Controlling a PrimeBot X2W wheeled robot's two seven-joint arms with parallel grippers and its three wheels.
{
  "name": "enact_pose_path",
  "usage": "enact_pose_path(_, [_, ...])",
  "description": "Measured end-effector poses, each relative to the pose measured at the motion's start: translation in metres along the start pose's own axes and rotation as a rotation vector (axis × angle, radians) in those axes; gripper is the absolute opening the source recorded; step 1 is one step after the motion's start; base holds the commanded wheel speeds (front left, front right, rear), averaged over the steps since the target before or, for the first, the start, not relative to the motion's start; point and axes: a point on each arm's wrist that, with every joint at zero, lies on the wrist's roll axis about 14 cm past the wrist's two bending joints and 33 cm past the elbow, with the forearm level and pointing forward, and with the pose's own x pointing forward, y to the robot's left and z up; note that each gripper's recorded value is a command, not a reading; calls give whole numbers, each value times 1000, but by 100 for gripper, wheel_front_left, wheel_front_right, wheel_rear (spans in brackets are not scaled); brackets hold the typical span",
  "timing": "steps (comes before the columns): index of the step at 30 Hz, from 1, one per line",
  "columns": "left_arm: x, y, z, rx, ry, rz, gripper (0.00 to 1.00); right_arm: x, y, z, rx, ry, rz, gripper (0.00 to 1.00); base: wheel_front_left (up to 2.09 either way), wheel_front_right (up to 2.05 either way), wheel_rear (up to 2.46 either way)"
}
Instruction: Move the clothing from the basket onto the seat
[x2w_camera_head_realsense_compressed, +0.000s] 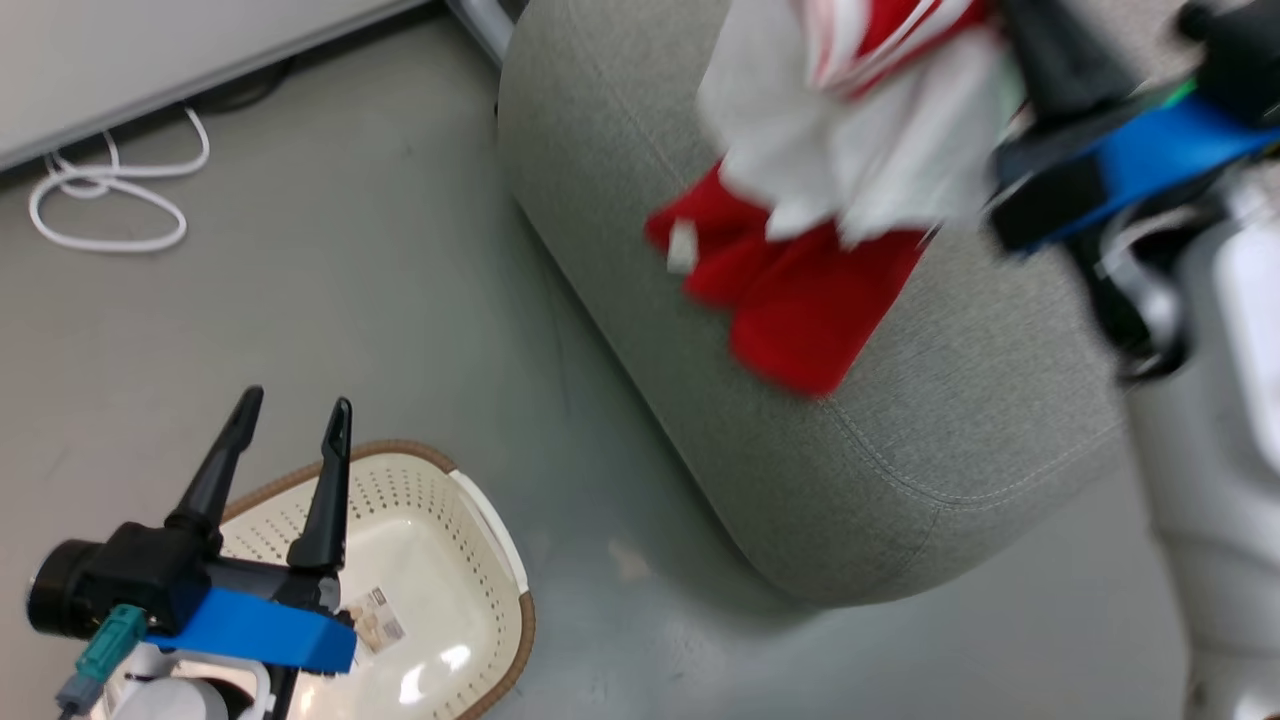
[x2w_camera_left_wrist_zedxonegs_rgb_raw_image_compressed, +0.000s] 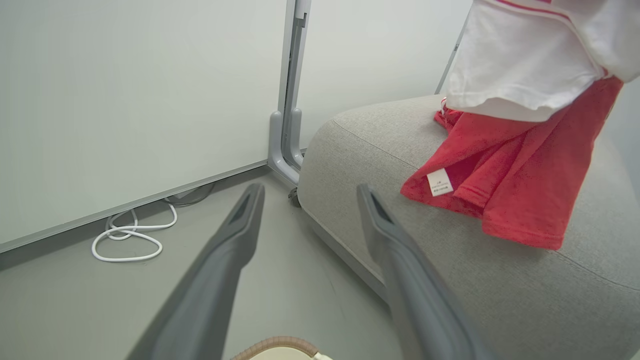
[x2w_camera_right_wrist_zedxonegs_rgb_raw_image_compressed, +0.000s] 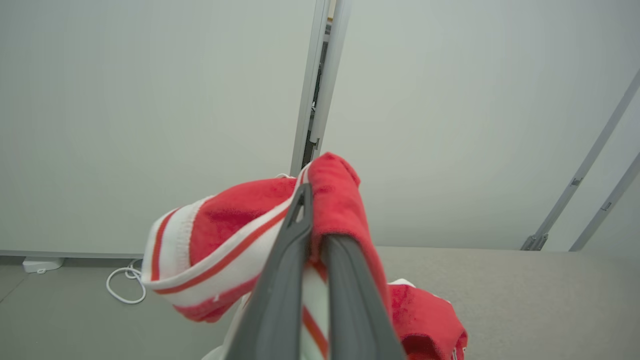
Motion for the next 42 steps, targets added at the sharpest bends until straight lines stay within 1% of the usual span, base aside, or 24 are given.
enact_pose_path(4, [9,12,-4,3,-4,-3,100,36,-38,47,-56,-85,-73,0,0,0,0])
enact_pose_path(7, [15,20,-11,6,4,-7,100,58,-65,72,-87,-122,-135,0,0,0,0])
enact_pose_path(10, [21,29,-17,8,6,-10,100,75,-93,85,-121,-138,-202,0,0,0,0])
enact_pose_path(12, [24,36,-21,12,8,-8,100,86,-106,90,-111,-166,-243,0,0,0,0])
enact_pose_path(14, [27,44,-26,17,9,-3,100,96,-117,83,-97,-171,-280,0,0,0,0])
enact_pose_path(16, [28,48,-35,9,19,-1,100,104,-127,60,-84,-133,-317,0,0,0,0])
enact_pose_path(20, [32,54,-51,-6,35,-7,100,115,-133,-12,-86,12,-350,0,0,0,0])
enact_pose_path(24, [31,57,-72,-35,71,-8,100,104,-131,-104,-66,206,-376,0,0,0,0])
enact_pose_path(26, [30,59,-78,-42,83,-7,100,95,-129,-140,-53,288,-386,0,0,0,0])
enact_pose_path(31, [26,61,-80,-39,94,1,100,78,-122,-188,-31,403,-395,0,0,0,0])
enact_pose_path(32, [25,61,-80,-37,94,3,100,74,-121,-196,-29,428,-397,18,0,0,0])
enact_pose_path(33, [25,62,-79,-36,92,4,100,70,-121,-201,-21,443,-402,78,0,0,0])
enact_pose_path(34, [25,62,-77,-34,89,5,100,67,-120,-204,-21,451,-403,100,0,0,0])
enact_pose_path(38, [24,61,-68,-23,63,12,100,62,-120,-201,-24,440,-404,100,0,0,0])
enact_pose_path(42, [22,55,-57,-32,36,22,100,57,-108,-198,-17,432,-374,100,0,0,0])
